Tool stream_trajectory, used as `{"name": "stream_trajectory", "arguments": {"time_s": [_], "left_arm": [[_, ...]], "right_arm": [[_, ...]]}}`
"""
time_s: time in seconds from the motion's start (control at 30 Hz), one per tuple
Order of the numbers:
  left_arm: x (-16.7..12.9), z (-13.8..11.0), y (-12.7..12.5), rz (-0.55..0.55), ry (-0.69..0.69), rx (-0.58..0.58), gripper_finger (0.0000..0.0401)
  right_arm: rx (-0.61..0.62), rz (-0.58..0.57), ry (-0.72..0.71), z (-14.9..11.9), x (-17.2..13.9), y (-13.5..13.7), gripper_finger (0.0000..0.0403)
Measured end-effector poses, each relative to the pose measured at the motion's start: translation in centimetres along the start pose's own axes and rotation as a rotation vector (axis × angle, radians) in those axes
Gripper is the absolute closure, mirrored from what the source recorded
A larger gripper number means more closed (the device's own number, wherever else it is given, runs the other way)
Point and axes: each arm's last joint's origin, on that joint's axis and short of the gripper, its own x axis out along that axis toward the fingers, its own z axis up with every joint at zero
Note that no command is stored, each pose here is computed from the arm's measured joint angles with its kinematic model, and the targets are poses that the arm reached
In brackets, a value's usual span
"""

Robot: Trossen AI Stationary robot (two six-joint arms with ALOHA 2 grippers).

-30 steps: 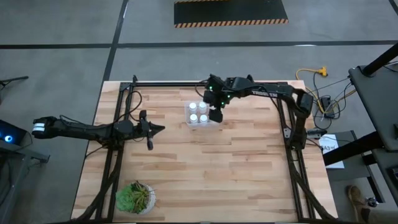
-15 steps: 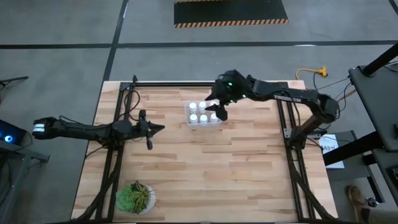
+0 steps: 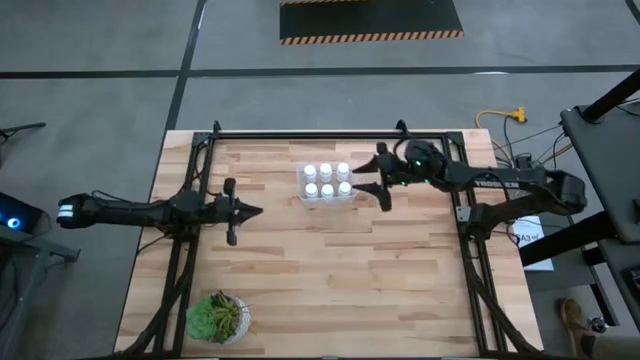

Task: Pick and place pill bottles into a basket
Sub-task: Return to Home Position

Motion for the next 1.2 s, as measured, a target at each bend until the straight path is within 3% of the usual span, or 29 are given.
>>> {"name": "stream_trajectory", "arguments": {"time_s": [0.2,0.47,0.7,0.93,1.2], "left_arm": [[-0.4,0.5,-0.1,-0.041,-0.054,-0.010,0.0401],[-0.9,-0.1,0.3,0.077,-0.002,-0.033,0.0401],[-1.3,-0.3,0.6,0.191,0.028,-0.002,0.0401],[-1.4,-0.2,0.7,0.199,0.018,0.004,0.0401],[-1.4,-0.3,0.7,0.201,0.034,0.023,0.0401]], "right_arm": [[-0.032,0.033,-0.109,-2.1,-2.1,2.0,0.0200],[0.036,-0.154,-0.111,-6.4,-4.2,2.6,0.0242],[0.029,-0.154,-0.167,-8.9,-5.4,2.9,0.0305],[0.032,-0.153,-0.182,-11.2,-6.3,3.1,0.0384],[0.037,-0.166,-0.209,-12.2,-6.9,3.2,0.0394]]}}
